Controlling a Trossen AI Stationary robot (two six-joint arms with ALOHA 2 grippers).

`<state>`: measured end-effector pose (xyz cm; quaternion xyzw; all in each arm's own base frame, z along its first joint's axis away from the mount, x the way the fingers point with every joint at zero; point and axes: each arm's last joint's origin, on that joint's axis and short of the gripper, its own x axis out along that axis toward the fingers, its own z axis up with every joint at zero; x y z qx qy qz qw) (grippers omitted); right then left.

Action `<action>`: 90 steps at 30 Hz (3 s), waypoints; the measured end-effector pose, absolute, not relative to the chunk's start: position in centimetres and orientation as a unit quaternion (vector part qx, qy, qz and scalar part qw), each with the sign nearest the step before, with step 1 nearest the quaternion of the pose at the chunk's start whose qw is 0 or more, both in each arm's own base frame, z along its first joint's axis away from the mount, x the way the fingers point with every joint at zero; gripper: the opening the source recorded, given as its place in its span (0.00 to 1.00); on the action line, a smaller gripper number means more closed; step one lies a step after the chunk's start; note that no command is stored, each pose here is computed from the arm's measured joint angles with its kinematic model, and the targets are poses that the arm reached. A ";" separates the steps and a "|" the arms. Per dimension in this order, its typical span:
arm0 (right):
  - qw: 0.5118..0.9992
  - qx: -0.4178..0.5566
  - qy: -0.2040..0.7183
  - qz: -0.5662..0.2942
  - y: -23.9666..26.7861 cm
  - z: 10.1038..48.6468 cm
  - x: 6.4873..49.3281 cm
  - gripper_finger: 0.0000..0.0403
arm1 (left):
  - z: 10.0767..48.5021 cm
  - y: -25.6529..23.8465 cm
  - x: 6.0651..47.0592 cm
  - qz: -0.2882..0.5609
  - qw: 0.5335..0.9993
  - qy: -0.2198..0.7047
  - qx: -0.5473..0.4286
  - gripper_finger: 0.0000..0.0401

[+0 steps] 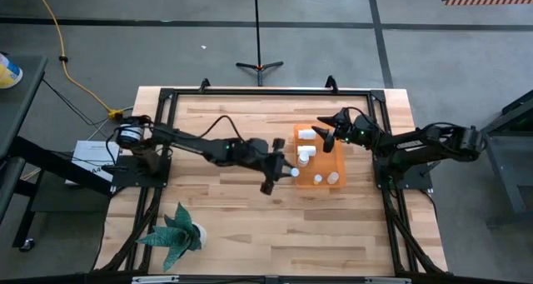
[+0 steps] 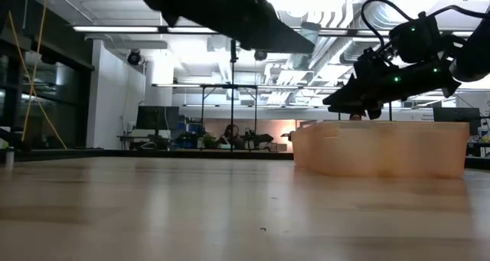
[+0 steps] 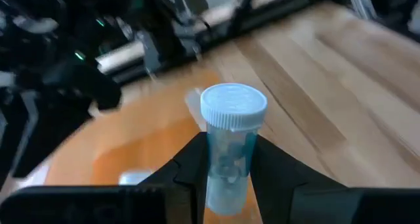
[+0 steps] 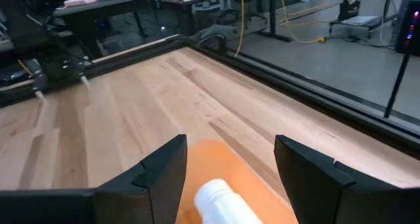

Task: Pick and place pill bottles into a basket
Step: Put the blue pill bottle into the orange container, then return to Home Position

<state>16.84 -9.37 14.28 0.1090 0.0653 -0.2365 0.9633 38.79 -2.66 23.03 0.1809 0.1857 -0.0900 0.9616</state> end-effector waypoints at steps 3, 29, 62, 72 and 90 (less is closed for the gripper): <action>0.962 0.111 0.066 -0.240 -9.6 14.2 16.7 0.55 | 22.3 -1.5 39.7 -0.090 0.968 0.157 0.172 0.33; 0.958 0.119 0.086 -0.246 -9.7 13.8 16.6 0.55 | 15.3 0.8 44.6 -0.107 0.986 0.126 0.018 0.35; 0.956 0.125 0.099 -0.245 -9.6 13.6 16.5 0.55 | 14.9 0.8 44.5 -0.103 0.983 0.149 -0.011 0.61; 0.956 0.126 0.101 -0.245 -9.6 13.5 16.5 0.55 | 17.8 0.8 44.0 -0.096 0.988 0.116 0.045 0.81; 0.953 0.131 0.120 -0.245 -9.6 13.1 16.4 0.55 | 20.3 3.8 33.5 -0.069 0.974 0.215 -0.024 0.29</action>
